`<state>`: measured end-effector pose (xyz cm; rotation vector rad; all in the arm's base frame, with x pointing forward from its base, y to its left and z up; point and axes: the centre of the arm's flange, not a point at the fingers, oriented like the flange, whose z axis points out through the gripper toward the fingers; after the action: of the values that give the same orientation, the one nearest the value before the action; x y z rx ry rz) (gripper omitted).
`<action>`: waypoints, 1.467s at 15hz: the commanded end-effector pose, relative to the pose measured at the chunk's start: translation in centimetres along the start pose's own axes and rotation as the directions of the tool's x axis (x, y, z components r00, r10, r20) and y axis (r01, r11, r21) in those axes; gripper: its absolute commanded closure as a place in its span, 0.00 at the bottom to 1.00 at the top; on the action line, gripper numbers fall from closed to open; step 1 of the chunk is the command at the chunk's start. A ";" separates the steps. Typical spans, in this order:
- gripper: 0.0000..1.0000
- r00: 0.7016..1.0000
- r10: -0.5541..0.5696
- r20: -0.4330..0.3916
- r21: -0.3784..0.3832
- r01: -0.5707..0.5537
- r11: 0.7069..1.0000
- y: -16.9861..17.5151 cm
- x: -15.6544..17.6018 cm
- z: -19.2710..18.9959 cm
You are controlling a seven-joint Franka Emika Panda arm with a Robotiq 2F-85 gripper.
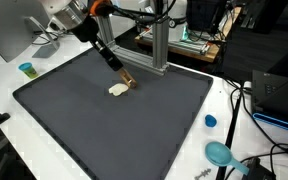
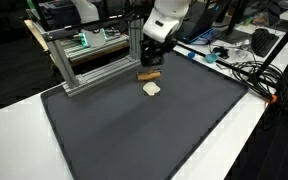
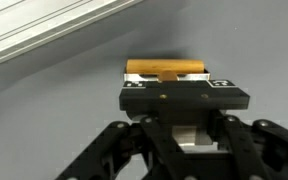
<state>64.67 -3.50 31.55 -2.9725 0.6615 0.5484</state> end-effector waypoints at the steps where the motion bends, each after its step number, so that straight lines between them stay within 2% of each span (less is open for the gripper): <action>1: 0.78 0.986 -0.133 -0.106 -0.061 0.127 0.990 0.5 -8.3 -4.0; 4: 0.78 0.950 -0.193 -0.246 -0.117 0.168 0.979 -0.7 -13.3 -7.6; 6: 0.78 0.912 -0.223 -0.343 -0.146 0.183 0.972 -1.6 -16.0 -9.2; 8: 0.78 0.884 -0.220 -0.413 -0.129 0.182 0.975 -0.5 -18.4 -9.8; 10: 0.78 0.868 -0.197 -0.456 -0.090 0.175 0.980 1.9 -20.3 -9.1; 11: 0.78 0.861 -0.207 -0.465 -0.084 0.190 0.978 3.1 -21.0 -8.6; 12: 0.78 0.844 -0.237 -0.482 -0.112 0.209 0.972 4.9 -21.8 -7.8; 14: 0.78 0.845 -0.288 -0.450 -0.141 0.251 0.958 8.4 -22.5 -6.8; 15: 0.78 0.848 -0.311 -0.430 -0.116 0.290 0.950 10.3 -23.0 -6.4; 16: 0.53 0.870 -0.268 -0.414 -0.123 0.238 0.963 5.8 -20.1 -7.4; 18: 0.53 0.868 -0.291 -0.401 -0.127 0.262 0.957 8.7 -21.1 -6.3; 19: 0.78 0.866 -0.309 -0.393 -0.121 0.284 0.951 8.1 -21.1 -5.5; 22: 0.78 0.853 -0.325 -0.408 -0.089 0.317 0.944 7.0 -23.3 -4.4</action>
<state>44.53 -2.83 44.27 -3.1815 0.1874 -0.0756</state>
